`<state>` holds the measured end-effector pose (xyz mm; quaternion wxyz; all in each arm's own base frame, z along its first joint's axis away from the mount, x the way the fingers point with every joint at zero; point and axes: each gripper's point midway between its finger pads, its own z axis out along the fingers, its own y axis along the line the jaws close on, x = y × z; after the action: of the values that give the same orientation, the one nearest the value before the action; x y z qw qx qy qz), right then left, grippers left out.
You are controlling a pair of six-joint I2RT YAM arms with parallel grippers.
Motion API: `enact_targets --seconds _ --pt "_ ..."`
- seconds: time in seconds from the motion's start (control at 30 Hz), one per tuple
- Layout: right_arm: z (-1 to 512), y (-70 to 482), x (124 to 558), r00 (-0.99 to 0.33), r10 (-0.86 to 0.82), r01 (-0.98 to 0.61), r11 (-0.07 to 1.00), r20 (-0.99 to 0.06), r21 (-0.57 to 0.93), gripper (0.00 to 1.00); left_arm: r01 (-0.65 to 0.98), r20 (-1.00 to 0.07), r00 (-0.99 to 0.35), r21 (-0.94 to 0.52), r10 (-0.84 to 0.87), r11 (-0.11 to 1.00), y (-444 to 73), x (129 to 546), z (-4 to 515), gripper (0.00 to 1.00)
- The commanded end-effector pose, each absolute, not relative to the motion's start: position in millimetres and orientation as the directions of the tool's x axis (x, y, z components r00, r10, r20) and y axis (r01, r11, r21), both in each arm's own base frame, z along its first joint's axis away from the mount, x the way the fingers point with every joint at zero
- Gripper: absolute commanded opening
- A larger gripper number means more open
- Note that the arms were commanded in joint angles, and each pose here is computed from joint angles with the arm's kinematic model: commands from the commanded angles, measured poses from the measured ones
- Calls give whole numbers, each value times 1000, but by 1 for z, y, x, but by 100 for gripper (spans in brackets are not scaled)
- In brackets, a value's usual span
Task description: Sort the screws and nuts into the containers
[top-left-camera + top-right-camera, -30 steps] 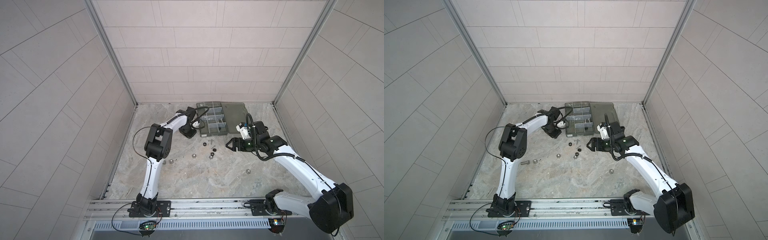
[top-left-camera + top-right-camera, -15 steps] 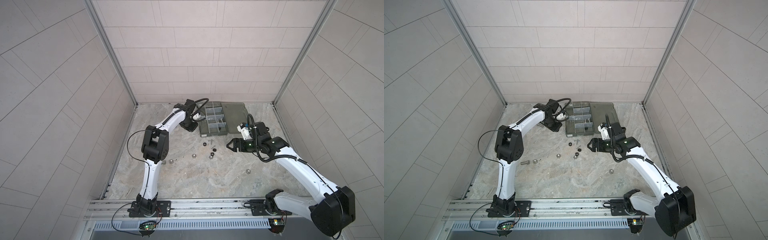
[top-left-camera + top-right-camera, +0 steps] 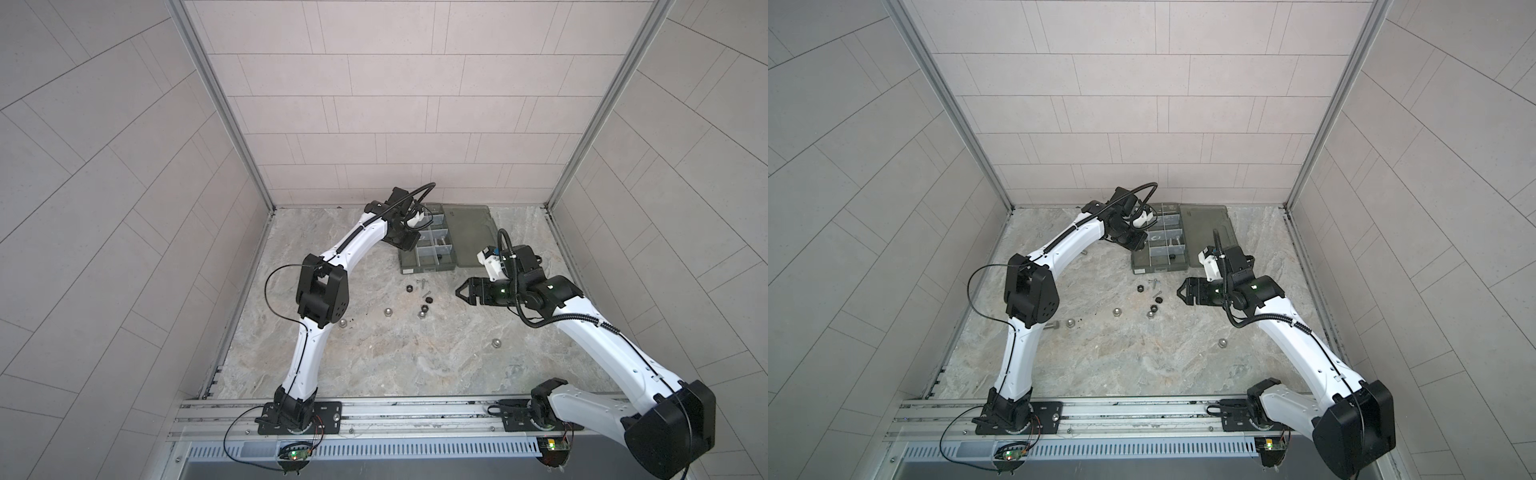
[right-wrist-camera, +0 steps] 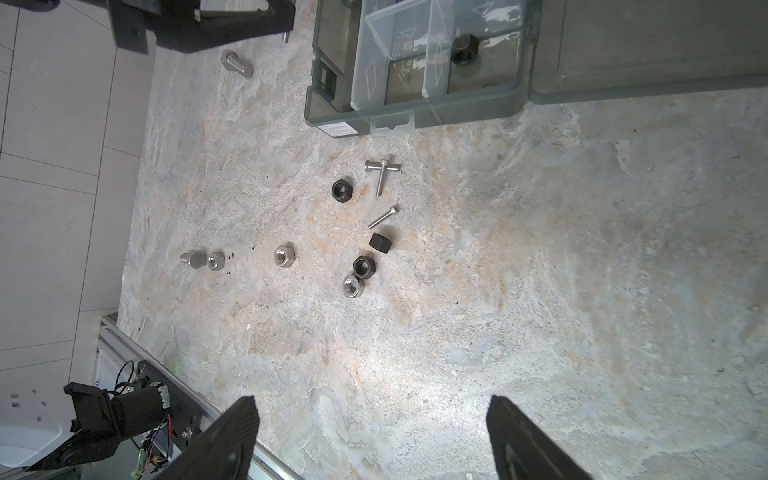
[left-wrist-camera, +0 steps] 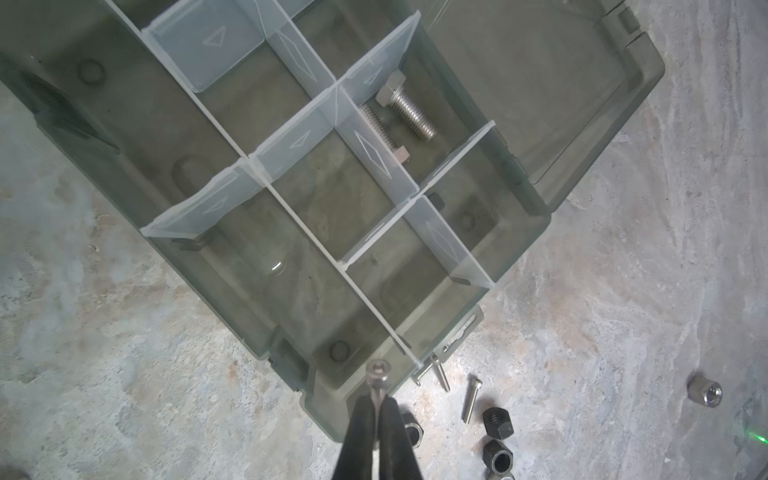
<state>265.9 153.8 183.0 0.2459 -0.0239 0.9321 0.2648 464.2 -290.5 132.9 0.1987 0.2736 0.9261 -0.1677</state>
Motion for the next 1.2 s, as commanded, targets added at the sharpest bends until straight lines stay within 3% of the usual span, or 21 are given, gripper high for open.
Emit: enact_targets --seconds 0.0,0.43,0.57,0.67,0.93,1.17 --pt "183 148 260 -878 86 -162 873 -472 461 88 543 -445 -795 -220 412 811 -291 473 118 1" --pt "179 145 263 -882 74 -157 885 -466 438 88 537 -446 -797 -218 407 815 -295 483 99 5" --pt "178 146 266 -884 68 -160 886 -462 436 88 538 -442 -797 -208 413 817 -293 484 95 35" --pt "177 147 267 -885 67 -159 886 -461 435 88 539 -437 -797 -203 416 818 -291 483 93 51" --pt "171 145 275 -887 65 -145 901 -457 409 87 515 -446 -807 -210 388 831 -284 471 120 59" --pt "165 146 287 -886 84 -111 916 -456 385 80 392 -456 -855 -256 247 884 -257 426 138 63"
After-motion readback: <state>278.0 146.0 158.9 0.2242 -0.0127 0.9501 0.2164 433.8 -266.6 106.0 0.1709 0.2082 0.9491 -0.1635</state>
